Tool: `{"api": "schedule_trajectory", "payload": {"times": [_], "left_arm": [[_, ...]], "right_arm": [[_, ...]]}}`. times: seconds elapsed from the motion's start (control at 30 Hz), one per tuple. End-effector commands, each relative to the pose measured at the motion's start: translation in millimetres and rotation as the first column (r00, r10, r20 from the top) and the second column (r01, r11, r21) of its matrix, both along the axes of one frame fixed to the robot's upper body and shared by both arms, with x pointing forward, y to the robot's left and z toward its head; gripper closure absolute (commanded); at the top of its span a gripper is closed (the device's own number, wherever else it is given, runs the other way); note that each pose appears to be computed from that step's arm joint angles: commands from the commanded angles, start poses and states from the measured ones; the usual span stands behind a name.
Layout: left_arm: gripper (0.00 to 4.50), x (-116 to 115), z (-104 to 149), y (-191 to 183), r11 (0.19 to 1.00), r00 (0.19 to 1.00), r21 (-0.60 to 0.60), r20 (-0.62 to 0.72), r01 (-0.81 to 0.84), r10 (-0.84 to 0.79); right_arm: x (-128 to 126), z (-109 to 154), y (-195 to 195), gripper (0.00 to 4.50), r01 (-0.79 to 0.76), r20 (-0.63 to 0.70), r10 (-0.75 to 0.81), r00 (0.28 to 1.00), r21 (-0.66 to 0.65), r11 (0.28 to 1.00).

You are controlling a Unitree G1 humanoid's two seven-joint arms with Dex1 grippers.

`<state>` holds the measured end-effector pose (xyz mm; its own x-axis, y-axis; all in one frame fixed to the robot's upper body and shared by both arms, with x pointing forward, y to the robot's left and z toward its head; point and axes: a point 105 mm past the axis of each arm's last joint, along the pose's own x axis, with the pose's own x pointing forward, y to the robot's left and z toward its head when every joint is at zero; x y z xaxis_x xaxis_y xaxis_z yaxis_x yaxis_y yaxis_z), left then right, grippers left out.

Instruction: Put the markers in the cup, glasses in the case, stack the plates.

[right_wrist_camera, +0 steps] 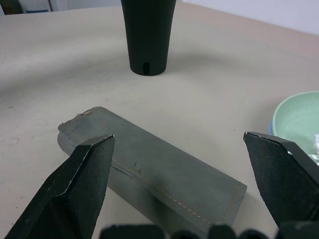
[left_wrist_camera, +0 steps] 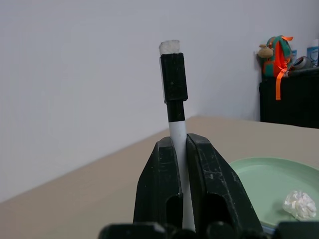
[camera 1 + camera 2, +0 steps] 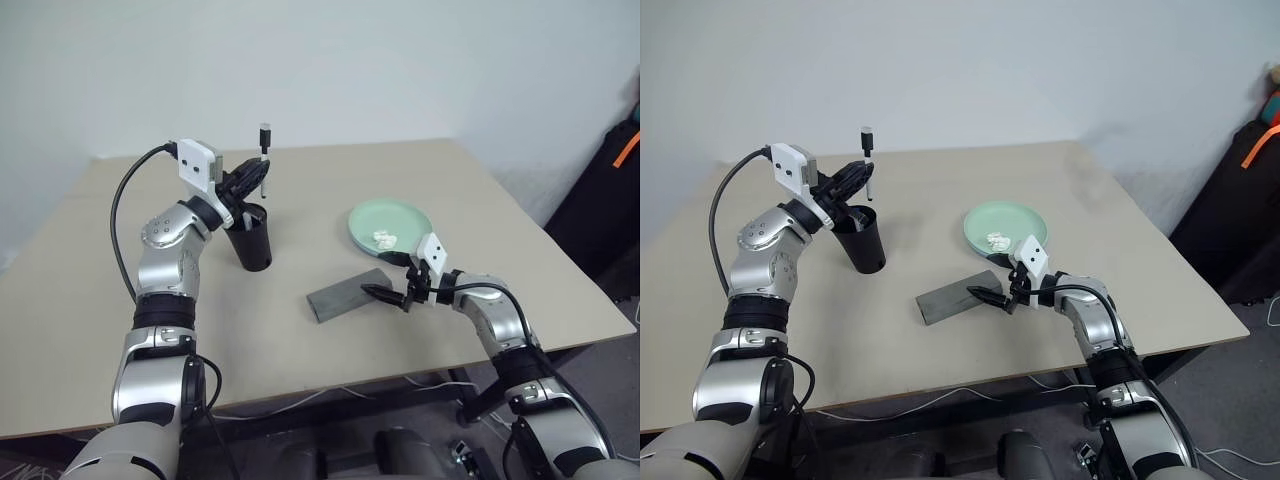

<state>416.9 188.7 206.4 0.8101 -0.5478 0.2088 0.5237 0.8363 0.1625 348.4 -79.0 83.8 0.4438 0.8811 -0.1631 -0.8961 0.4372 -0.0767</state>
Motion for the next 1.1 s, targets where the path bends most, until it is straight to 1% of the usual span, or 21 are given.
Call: {"api": "schedule_trajectory", "payload": {"times": [0.03, 0.6, 0.63, 0.67, 0.73, 0.87, 1.1], "left_arm": [[4.47, 0, 27, -2, 1.000, 0.996, 0.001, 0.087, -0.001, 0.000], [4.47, 0, 27, -2, 1.000, 0.996, 0.001, 0.088, -0.001, 0.000], [4.47, 6, 14, 13, 0.991, 0.988, -0.010, 0.083, -0.134, 0.134], [4.47, 9, 3, 25, 0.972, 0.969, -0.014, 0.078, -0.233, 0.234], [4.47, 10, -10, 37, 0.940, 0.937, -0.017, 0.076, -0.342, 0.342], [4.47, 12, -13, 40, 0.926, 0.922, -0.015, 0.085, -0.378, 0.378], [4.47, 13, -13, 41, 0.922, 0.918, -0.016, 0.095, -0.387, 0.386]], "right_arm": [[4, 18, 1, 0.00, -0.007, 0.061, 0.006, 0.998, 0.016, 1.000], [4, 18, 1, 0.00, -0.007, 0.061, 0.006, 0.998, 0.016, 1.000], [3, 17, 1, 0.00, -0.006, 0.060, 0.005, 0.998, 0.017, 1.000], [3, 17, 1, 0.00, -0.006, 0.058, 0.005, 0.998, 0.017, 1.000], [3, 17, 2, 0.00, -0.007, 0.057, 0.006, 0.998, 0.017, 1.000], [2, 15, 3, 0.00, -0.008, 0.054, 0.007, 0.999, 0.017, 1.000], [2, 16, 4, 0.00, -0.010, 0.056, 0.008, 0.998, 0.019, 1.000]]}}
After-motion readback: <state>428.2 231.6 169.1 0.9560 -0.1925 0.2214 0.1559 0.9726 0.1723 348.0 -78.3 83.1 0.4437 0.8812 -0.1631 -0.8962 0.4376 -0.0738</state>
